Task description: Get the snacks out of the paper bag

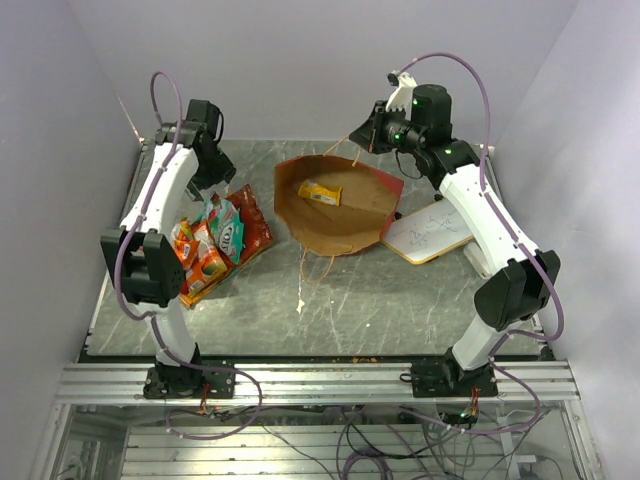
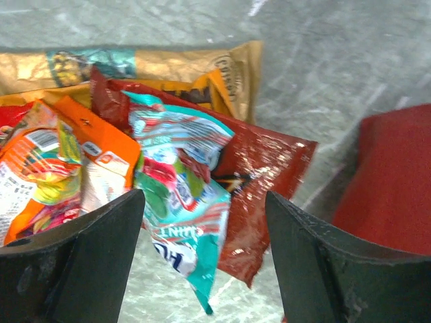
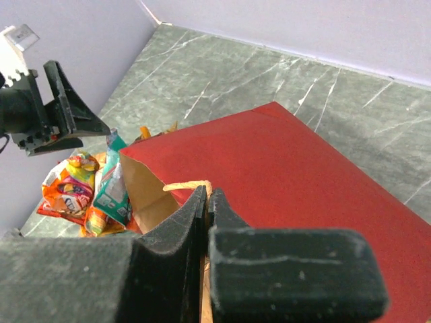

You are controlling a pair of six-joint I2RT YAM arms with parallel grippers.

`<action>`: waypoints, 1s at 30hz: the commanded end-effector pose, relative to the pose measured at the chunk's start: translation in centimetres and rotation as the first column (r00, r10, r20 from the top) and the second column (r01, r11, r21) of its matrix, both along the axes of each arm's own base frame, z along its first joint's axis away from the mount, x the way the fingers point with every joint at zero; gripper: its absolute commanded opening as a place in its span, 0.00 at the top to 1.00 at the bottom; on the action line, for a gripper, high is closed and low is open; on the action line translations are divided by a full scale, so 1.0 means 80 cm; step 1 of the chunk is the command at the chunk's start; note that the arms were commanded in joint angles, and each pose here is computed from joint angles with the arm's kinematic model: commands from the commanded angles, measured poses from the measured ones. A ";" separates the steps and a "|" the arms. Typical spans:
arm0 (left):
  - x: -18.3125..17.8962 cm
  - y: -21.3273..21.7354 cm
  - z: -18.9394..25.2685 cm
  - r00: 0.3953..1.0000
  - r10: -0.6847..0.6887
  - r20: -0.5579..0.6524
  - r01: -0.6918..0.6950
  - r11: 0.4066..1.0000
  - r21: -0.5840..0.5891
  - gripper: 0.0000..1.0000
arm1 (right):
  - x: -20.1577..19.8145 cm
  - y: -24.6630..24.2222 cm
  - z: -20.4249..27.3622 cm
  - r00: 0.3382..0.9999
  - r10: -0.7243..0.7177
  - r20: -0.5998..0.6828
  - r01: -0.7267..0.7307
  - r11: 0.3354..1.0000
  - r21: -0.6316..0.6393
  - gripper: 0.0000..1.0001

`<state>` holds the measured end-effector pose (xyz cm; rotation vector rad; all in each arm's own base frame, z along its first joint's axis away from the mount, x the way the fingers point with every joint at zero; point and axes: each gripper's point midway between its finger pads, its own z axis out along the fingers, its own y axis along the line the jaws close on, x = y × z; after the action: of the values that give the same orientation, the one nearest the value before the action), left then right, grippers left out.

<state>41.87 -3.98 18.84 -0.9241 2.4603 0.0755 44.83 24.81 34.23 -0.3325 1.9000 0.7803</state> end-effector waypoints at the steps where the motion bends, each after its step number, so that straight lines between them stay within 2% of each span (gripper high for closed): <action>1: 0.009 -0.025 0.065 0.978 -0.089 0.187 0.110 0.988 -0.108 0.14 | 0.009 -0.001 0.011 0.999 -0.008 0.032 0.008 1.000 -0.004 1.00; 4: 0.010 -0.052 0.085 0.948 -0.150 0.280 0.207 0.960 -0.186 0.03 | 0.010 0.001 0.010 1.000 -0.004 0.030 0.004 1.000 -0.001 1.00; 7: 0.008 -0.093 0.115 0.882 -0.214 0.419 0.331 0.915 -0.229 0.00 | 0.010 0.002 0.010 1.000 0.001 0.026 -0.001 1.000 0.002 1.00; 9: 0.001 -0.119 0.138 0.834 -0.257 0.488 0.400 0.891 -0.215 0.01 | 0.010 0.001 0.009 1.000 -0.001 0.026 0.001 1.000 0.000 1.00; 12: -0.021 -0.164 0.169 0.742 -0.344 0.575 0.501 0.855 -0.134 0.03 | 0.010 0.001 0.009 1.000 -0.005 0.025 0.005 1.000 -0.002 1.00; 16: -0.067 -0.238 0.182 0.608 -0.470 0.640 0.633 0.773 -0.034 0.06 | 0.011 0.002 0.013 1.000 -0.001 0.031 0.001 1.000 0.003 1.00; 21: -0.111 -0.291 0.155 0.453 -0.658 0.602 0.721 0.667 0.187 0.10 | 0.009 -0.001 0.014 0.999 -0.008 0.036 0.008 1.000 -0.002 1.00; 24: -0.118 -0.314 0.135 0.337 -0.753 0.566 0.767 0.568 0.298 0.11 | 0.008 -0.001 0.014 0.999 -0.008 0.035 0.008 1.000 -0.002 1.00; 29: -0.124 -0.358 0.092 0.025 -0.886 0.463 0.817 0.285 0.501 0.12 | 0.007 -0.002 0.019 0.999 -0.009 0.039 0.009 1.000 0.000 1.00; 30: -0.120 -0.361 0.080 -0.009 -0.906 0.423 0.809 0.242 0.535 0.13 | 0.006 -0.002 0.019 0.999 -0.008 0.039 0.008 1.000 0.001 1.00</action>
<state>31.01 -30.30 25.55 0.4634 2.0049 -0.5373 45.35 24.99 33.97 -0.3319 1.9059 0.7801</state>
